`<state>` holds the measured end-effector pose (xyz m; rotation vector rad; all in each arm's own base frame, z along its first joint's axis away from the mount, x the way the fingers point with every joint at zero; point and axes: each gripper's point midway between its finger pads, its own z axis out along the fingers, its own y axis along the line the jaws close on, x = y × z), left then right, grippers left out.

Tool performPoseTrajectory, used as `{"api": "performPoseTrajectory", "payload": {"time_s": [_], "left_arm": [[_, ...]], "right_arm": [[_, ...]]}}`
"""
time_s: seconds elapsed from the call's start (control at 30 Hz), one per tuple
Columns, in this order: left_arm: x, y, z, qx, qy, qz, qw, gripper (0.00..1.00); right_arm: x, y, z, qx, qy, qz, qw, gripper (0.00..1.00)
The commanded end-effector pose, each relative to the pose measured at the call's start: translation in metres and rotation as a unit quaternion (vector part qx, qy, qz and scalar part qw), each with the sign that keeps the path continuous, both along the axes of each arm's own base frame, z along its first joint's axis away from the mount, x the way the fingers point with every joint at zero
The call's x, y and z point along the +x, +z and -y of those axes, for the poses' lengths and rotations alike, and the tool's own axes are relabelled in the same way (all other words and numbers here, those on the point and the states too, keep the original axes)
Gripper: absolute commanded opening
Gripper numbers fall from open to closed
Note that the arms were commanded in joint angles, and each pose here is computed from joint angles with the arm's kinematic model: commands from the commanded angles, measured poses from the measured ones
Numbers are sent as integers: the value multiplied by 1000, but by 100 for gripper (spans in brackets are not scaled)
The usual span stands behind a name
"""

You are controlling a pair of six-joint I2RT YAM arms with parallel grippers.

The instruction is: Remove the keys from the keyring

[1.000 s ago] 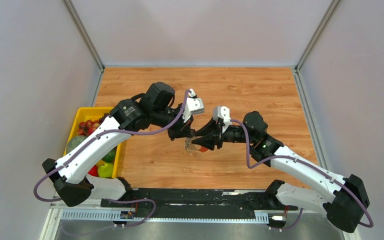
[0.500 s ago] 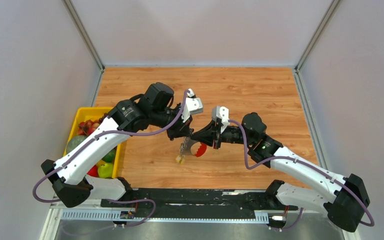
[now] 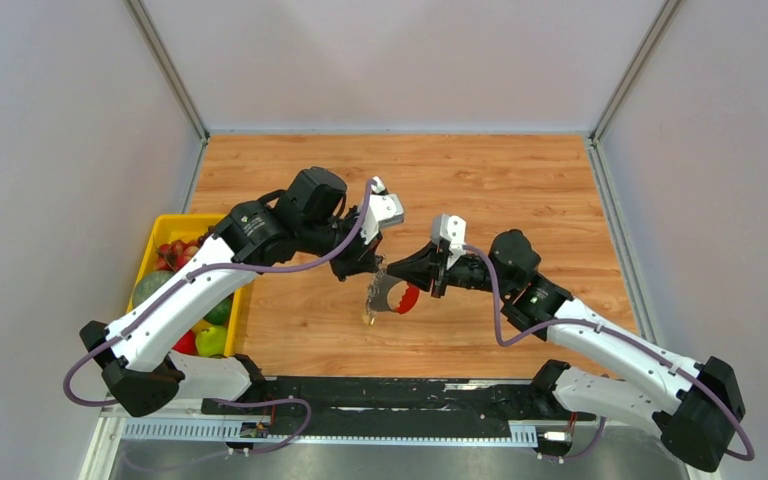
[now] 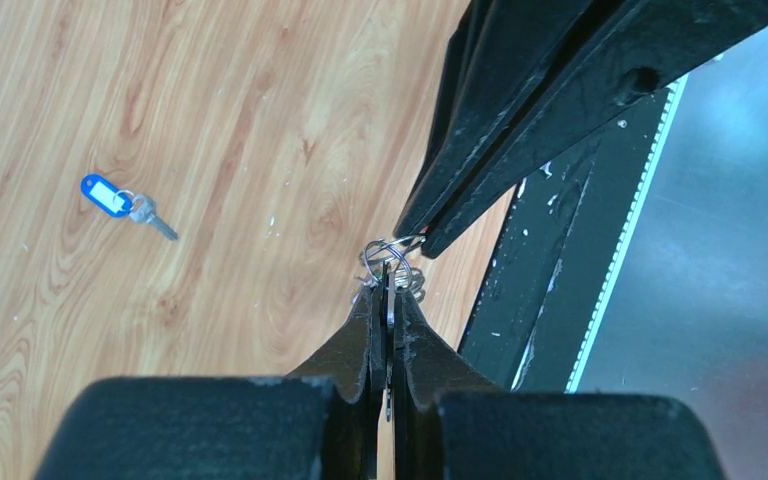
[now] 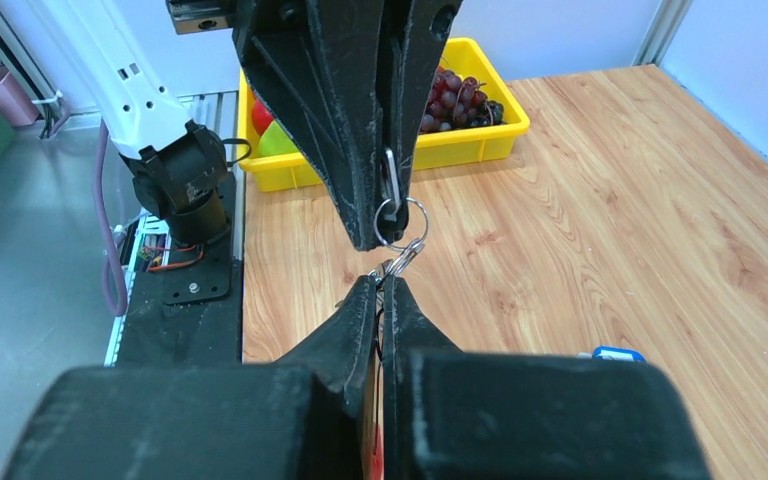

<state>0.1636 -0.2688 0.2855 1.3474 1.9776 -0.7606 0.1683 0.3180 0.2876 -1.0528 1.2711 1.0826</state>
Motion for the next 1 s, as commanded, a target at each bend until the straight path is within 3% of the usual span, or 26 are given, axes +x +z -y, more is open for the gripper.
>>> {"api": "performPoseTrajectory", "payload": {"time_s": [0.0, 0.33, 0.37, 0.4, 0.53, 0.67, 0.83, 0.97], "left_arm": [[3, 13, -4, -12, 28, 6, 1000, 0], [17, 0, -10, -15, 62, -27, 998, 0], [41, -3, -28, -15, 110, -31, 993, 0], [24, -5, -14, -12, 77, -35, 996, 0], [16, -8, -6, -14, 51, -45, 998, 0], [14, 5, -3, -41, 30, -17, 999, 0], [8, 22, -4, -70, 6, 12, 997, 0], [-2, 26, -3, -81, -19, 19, 996, 0]], "right_arm": [[-1, 12, 6, 14, -10, 28, 999, 0], [-6, 19, 13, 28, -11, 47, 998, 0], [-7, 19, 14, 30, -11, 48, 998, 0], [-7, 20, 14, 32, -12, 50, 998, 0], [-11, 20, 14, 36, -3, 53, 998, 1], [-10, 15, 11, 28, 2, 46, 999, 26], [-10, 13, 9, 23, 5, 44, 999, 37], [-10, 13, 8, 23, 8, 40, 999, 38]]}}
